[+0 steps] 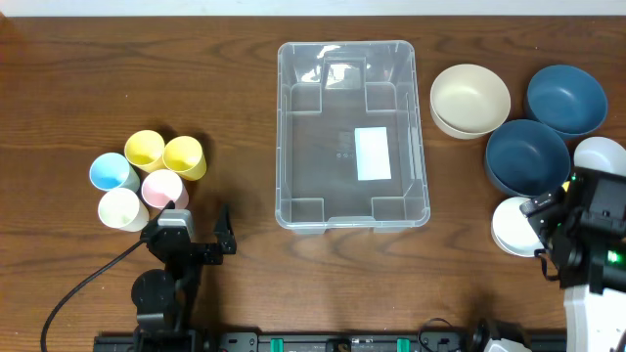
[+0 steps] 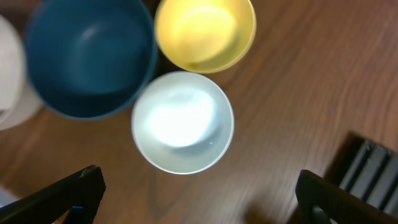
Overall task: Pack container
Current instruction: 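Move the right gripper over the bowls on the right side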
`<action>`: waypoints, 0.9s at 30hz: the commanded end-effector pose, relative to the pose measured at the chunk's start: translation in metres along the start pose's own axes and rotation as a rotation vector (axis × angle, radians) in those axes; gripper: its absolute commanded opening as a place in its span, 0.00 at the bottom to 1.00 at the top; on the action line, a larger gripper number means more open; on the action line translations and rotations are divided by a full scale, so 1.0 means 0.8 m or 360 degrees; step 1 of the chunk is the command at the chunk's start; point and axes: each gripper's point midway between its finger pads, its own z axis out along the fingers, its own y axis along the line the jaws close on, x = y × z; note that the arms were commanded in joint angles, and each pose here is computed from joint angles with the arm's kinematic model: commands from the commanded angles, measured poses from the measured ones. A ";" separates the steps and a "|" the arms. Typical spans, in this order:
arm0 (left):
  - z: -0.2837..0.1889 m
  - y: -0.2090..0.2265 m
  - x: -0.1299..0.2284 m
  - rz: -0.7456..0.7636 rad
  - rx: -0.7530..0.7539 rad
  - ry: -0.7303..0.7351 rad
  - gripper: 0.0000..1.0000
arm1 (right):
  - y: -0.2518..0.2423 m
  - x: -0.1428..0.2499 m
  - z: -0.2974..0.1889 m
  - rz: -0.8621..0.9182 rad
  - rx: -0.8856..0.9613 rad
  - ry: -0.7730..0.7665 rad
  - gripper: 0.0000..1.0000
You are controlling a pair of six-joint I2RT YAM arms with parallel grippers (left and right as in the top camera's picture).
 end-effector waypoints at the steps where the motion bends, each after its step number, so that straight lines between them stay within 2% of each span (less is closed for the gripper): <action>1: 0.003 0.002 0.016 0.0013 -0.0001 0.0048 0.98 | -0.013 0.003 0.013 0.0023 0.0133 0.0043 0.99; 5: 0.003 0.002 0.016 0.0013 0.0000 0.0048 0.98 | -0.027 0.019 0.021 -0.0003 0.0257 0.0151 0.99; 11: 0.003 0.002 0.016 0.0013 0.0000 0.0048 0.98 | -0.041 0.025 0.046 0.0162 0.0303 0.0199 0.99; 17: 0.003 0.002 0.016 0.0014 0.0000 0.0048 0.98 | -0.063 0.060 0.083 0.0220 0.0350 0.0322 0.99; 22: 0.003 0.002 0.016 0.0013 0.0000 0.0048 0.98 | -0.060 0.078 0.110 0.0159 0.0269 0.0362 0.99; 27: 0.003 0.002 0.016 0.0013 0.0000 0.0048 0.98 | -0.052 0.074 0.123 0.0164 0.0210 0.0311 0.99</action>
